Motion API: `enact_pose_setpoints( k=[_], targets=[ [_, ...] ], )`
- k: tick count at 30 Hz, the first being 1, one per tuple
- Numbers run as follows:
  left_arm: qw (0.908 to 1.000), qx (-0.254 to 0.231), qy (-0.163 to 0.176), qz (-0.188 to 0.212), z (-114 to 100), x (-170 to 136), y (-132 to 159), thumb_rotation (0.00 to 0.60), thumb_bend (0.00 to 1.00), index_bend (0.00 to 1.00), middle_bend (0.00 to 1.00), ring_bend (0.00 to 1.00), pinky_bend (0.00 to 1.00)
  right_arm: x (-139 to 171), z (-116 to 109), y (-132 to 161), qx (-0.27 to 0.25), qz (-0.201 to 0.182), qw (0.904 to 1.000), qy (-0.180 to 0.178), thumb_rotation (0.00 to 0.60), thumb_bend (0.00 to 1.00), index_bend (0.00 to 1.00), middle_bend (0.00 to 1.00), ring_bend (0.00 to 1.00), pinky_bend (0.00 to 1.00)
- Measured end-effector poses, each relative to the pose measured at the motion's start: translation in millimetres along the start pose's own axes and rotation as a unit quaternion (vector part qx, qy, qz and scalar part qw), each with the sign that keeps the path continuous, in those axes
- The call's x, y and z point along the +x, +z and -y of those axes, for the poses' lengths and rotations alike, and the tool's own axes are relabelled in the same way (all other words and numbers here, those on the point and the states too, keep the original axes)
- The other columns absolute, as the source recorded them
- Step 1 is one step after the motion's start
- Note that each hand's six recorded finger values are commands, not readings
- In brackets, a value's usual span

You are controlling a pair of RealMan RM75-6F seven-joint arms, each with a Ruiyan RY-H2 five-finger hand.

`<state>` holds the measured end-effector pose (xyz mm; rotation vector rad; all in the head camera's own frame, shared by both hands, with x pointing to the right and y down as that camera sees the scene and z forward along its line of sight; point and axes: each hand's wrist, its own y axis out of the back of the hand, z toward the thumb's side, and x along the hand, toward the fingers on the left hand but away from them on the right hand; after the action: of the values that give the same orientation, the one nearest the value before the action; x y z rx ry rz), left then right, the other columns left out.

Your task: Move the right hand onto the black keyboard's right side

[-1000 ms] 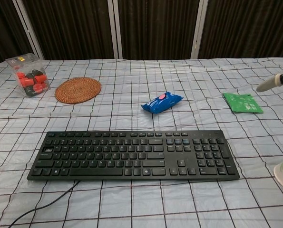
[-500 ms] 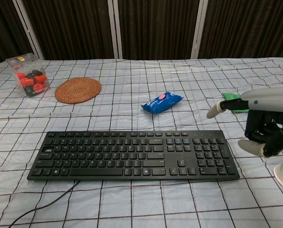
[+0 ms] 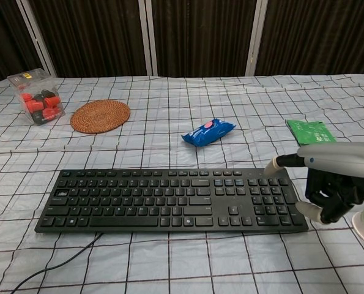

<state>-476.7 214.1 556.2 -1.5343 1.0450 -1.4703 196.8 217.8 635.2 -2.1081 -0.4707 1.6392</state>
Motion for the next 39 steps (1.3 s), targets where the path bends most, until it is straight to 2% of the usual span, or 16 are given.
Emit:
enact_pose_setpoints(
  k=[15,39],
  targets=[
    [1.0,0.0,-0.004,-0.001,1.3,1.2,0.5,0.6,0.13,0.0,0.0,0.0,0.0,-12.6,18.1,3.1,-0.017,0.015,0.9997,0.004,0.6,0.53,0.13,0.89,0.87,0.75],
    [0.9999,-0.002,-0.01,-0.003,3.3,3.8,-0.2,0.6,0.12,0.0,0.0,0.0,0.0,-25.0,28.3,5.9,-0.022,0.023,0.9995,0.001,0.6,0.53,0.13,0.89,0.87,0.75]
  ],
)
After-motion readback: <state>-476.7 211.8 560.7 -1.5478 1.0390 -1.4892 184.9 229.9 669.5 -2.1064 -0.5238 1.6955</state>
